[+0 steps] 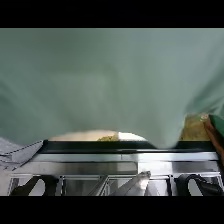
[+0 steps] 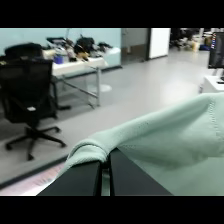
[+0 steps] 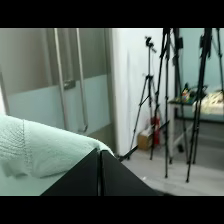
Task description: Fold the shirts.
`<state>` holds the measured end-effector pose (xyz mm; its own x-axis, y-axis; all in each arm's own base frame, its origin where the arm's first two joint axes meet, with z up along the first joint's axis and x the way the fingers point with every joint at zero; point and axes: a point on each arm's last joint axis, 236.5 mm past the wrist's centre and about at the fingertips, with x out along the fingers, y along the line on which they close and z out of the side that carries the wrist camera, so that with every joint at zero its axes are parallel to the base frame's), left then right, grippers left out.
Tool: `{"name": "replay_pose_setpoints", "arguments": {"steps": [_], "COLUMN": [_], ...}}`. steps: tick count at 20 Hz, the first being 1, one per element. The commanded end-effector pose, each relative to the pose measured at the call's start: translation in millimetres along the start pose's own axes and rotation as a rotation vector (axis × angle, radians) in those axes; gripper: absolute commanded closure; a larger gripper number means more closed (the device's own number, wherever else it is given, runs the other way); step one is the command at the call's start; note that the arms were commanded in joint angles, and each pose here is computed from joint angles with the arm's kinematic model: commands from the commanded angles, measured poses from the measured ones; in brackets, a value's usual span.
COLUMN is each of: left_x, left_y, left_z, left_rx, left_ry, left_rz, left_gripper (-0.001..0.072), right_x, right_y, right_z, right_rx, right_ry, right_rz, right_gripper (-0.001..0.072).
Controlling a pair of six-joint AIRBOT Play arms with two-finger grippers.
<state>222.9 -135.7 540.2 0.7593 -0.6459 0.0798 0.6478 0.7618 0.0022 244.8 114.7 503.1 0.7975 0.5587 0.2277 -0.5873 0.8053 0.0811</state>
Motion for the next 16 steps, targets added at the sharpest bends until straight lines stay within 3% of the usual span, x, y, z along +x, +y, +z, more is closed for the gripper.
{"name": "replay_pose_setpoints", "arguments": {"steps": [1, 7, 11, 12, 13, 14, 16], "left_x": [44, 151, 180, 181, 181, 179, 174], "left_y": [49, 125, 192, 207, 220, 233, 256], "left_z": [-49, -312, -439, -456, -468, -477, -481], "left_rx": [-0.189, -0.664, -0.814, -0.839, -0.861, -0.894, -0.920], "left_ry": [0.124, 0.581, 0.641, 0.646, 0.651, 0.653, 0.649], "left_rz": [-0.122, -0.295, -0.192, -0.170, -0.161, -0.143, -0.130], "left_gripper": [0.0682, 0.0683, 0.0698, 0.0637, 0.0412, 0.0369, 0.0369], "right_x": [52, 161, 193, 194, 192, 186, 159], "right_y": [-42, -98, -144, -151, -153, -151, -151], "right_z": [-55, -283, -393, -402, -405, -404, -399], "right_rx": [0.153, 0.428, 0.544, 0.552, 0.552, 0.540, 0.534], "right_ry": [0.149, 0.560, 0.642, 0.646, 0.655, 0.678, 0.763], "right_rz": [0.090, 0.161, 0.032, 0.012, 0.013, 0.028, 0.046], "right_gripper": [0.0697, 0.0697, 0.0696, 0.0666, 0.0511, 0.0444, 0.0443]}}
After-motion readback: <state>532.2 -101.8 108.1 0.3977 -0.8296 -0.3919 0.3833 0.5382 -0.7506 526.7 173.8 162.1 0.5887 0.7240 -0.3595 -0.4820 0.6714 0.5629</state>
